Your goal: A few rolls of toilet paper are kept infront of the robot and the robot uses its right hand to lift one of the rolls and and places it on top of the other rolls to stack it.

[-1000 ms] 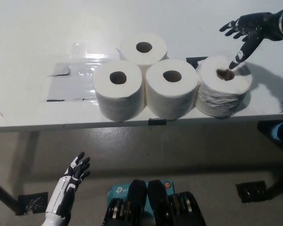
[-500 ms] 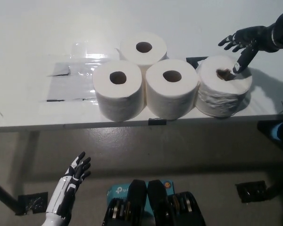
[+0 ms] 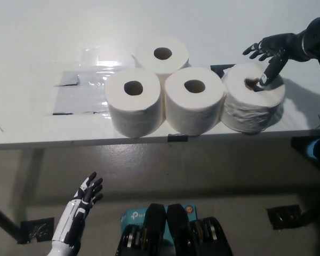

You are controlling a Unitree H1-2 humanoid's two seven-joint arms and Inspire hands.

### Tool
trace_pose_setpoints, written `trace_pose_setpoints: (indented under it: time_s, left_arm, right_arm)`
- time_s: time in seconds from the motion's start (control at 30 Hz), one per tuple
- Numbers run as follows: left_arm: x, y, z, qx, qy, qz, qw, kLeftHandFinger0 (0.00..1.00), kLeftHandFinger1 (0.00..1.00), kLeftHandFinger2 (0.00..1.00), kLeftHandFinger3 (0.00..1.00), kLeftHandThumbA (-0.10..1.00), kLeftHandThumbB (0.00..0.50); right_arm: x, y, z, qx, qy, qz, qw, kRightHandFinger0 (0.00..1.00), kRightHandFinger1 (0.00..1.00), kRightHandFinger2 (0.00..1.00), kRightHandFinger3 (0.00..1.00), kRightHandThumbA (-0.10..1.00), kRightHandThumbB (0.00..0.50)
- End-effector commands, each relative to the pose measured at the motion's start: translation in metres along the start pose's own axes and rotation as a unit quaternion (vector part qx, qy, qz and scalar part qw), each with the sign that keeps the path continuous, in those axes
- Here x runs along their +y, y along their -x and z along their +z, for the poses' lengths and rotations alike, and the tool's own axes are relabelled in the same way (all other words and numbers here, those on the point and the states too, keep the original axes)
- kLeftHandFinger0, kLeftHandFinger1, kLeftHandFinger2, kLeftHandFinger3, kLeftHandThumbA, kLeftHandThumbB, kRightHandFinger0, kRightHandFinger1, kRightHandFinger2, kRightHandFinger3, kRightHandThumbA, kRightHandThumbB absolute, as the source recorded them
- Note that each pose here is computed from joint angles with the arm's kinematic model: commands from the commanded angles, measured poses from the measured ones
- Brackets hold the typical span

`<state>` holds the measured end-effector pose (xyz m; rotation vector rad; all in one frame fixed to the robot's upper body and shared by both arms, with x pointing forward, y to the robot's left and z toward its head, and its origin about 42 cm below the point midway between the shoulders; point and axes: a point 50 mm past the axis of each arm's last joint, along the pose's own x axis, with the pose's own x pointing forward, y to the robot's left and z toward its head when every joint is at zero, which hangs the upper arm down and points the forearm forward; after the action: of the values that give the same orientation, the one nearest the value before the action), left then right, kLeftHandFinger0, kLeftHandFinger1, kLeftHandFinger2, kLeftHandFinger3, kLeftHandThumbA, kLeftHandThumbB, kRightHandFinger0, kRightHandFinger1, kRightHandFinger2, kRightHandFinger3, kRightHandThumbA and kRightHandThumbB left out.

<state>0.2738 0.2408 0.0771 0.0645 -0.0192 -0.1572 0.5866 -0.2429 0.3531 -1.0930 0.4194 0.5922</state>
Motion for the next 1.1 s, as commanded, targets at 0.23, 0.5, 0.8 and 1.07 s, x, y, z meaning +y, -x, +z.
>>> trace_pose_setpoints:
  time_s: [0.23,0.5,0.8,1.07]
  left_arm:
    - [-0.001,-0.003,0.013,-0.033,-0.008,-0.014,0.999,1.0,1.0,1.0,1.0,0.93,0.164]
    - [-0.001,-0.003,0.013,-0.033,-0.011,-0.016,0.999,1.0,1.0,1.0,1.0,0.93,0.174]
    - [-0.002,-0.003,0.013,-0.035,-0.007,-0.015,0.999,1.0,1.0,1.0,1.0,0.93,0.158]
    - [0.0,-0.005,0.016,-0.036,-0.012,-0.015,0.999,1.0,1.0,1.0,1.0,0.93,0.16]
  right_arm:
    - [-0.024,0.011,0.03,-0.029,0.093,-0.056,0.994,1.0,1.0,1.0,1.0,1.0,0.288]
    - [-0.008,-0.005,0.024,-0.001,0.113,-0.05,0.992,1.0,1.0,1.0,1.0,1.0,0.291]
    - [0.01,-0.019,0.004,0.046,0.072,-0.042,0.995,1.0,1.0,1.0,1.0,0.78,0.315]
    - [0.039,-0.036,-0.025,0.049,0.111,-0.102,0.987,0.0,0.0,0.13,0.28,0.77,0.035]
